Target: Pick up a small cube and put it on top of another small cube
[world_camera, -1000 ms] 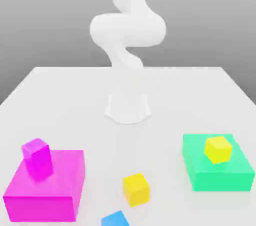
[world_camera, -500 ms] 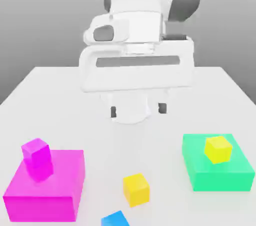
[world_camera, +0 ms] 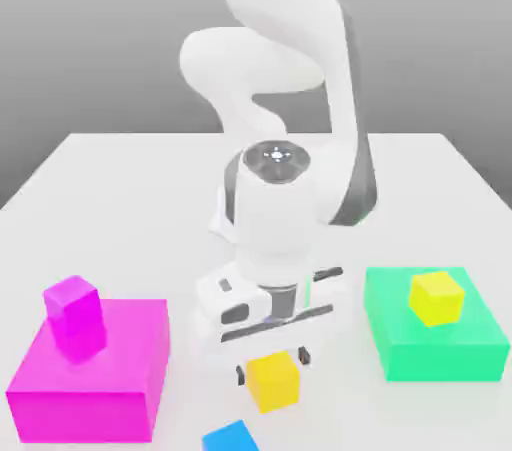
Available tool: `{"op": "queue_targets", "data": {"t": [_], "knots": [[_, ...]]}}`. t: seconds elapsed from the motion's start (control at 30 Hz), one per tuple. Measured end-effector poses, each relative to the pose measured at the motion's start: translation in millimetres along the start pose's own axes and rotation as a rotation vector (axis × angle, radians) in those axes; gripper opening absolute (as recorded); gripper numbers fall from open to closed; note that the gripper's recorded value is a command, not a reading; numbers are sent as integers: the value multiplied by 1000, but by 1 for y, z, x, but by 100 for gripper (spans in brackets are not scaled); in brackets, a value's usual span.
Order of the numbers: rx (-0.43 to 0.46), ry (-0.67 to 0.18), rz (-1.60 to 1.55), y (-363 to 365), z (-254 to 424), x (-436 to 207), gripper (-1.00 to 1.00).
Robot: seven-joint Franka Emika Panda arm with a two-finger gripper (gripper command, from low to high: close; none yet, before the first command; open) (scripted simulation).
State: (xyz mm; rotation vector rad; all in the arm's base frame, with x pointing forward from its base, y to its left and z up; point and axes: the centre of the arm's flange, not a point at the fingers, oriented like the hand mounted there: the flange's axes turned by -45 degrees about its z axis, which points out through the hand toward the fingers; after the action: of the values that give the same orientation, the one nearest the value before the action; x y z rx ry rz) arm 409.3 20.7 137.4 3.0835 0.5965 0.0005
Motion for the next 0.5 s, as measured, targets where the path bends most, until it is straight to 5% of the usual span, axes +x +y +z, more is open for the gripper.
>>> {"op": "queue_targets", "data": {"t": [0.37, 0.5], "knots": [[2, 0, -2, -2, -53, 0, -100], [22, 6, -122, -87, -97, 25, -100]]}}
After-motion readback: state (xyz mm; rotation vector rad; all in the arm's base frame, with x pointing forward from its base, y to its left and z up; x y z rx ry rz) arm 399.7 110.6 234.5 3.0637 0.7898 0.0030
